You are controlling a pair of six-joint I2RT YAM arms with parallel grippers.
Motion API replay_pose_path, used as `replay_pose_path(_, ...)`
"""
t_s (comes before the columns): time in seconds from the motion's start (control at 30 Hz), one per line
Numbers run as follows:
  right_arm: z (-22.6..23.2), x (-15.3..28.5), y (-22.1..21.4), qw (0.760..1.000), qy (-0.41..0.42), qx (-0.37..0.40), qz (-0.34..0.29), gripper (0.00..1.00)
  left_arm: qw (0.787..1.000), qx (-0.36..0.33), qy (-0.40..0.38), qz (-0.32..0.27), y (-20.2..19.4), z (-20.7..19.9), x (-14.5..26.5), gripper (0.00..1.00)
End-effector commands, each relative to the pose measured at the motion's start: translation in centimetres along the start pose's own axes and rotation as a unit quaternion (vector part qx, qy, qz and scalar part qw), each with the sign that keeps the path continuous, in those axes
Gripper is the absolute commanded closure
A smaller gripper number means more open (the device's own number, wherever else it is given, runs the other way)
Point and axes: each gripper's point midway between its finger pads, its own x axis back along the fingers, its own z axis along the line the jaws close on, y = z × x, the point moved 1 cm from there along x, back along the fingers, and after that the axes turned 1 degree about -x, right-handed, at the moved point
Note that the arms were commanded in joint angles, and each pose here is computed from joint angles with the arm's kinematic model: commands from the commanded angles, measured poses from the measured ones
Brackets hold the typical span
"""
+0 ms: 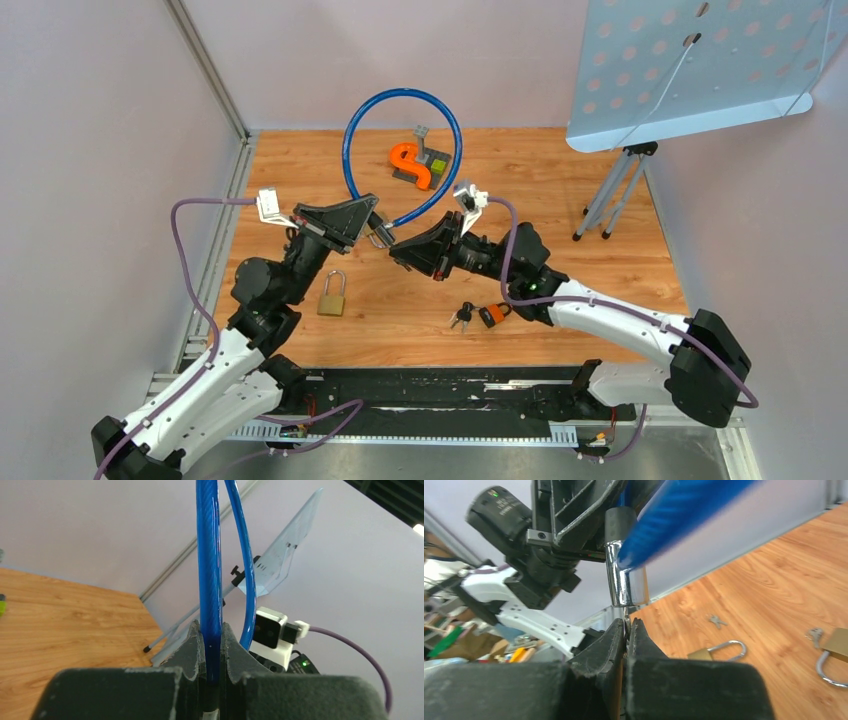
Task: Lock with the key
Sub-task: Remove the key from the lock.
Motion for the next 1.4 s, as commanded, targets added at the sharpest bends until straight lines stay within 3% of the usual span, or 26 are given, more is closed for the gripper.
replay_pose_path(0.0, -1.6, -0.3, 1.8, 0.991, -0.085, 0.102, -0.020, 1.00, 0.999, -0.011, -0.003, -0.038, 2.1, -1.0, -0.3, 1.00)
replay_pose_path(0.3, -4.8, 0.2, 1.2, 0.965, -0.187, 0.182, 0.010, 1.00, 0.998, -0.040, 0.032, -0.041, 2.2, 0.5, -0.3, 1.00)
replay_pose_path(0.6, -3.5, 2.0, -4.0, 0.976, -0.131, 0.136, 0.111, 1.00, 0.992, -0.076, 0.041, -0.087, 3.4, 1.4, -0.3, 1.00)
replay_pose_path(0.8, -2.5, 4.2, -5.8, 0.976, -0.112, 0.104, 0.154, 1.00, 0.990, -0.104, 0.036, -0.086, 3.9, 0.7, -0.8, 1.00)
replay_pose_path(1.07, -0.3, 6.4, -7.5, 0.981, -0.065, 0.072, 0.170, 1.00, 0.989, -0.111, 0.028, -0.098, 4.3, 0.6, -0.2, 1.00)
replay_pose_path(1.37, -3.8, 7.3, -5.0, 0.973, -0.193, 0.071, 0.102, 1.00, 0.989, -0.121, 0.071, -0.054, 2.0, 3.5, -0.3, 1.00)
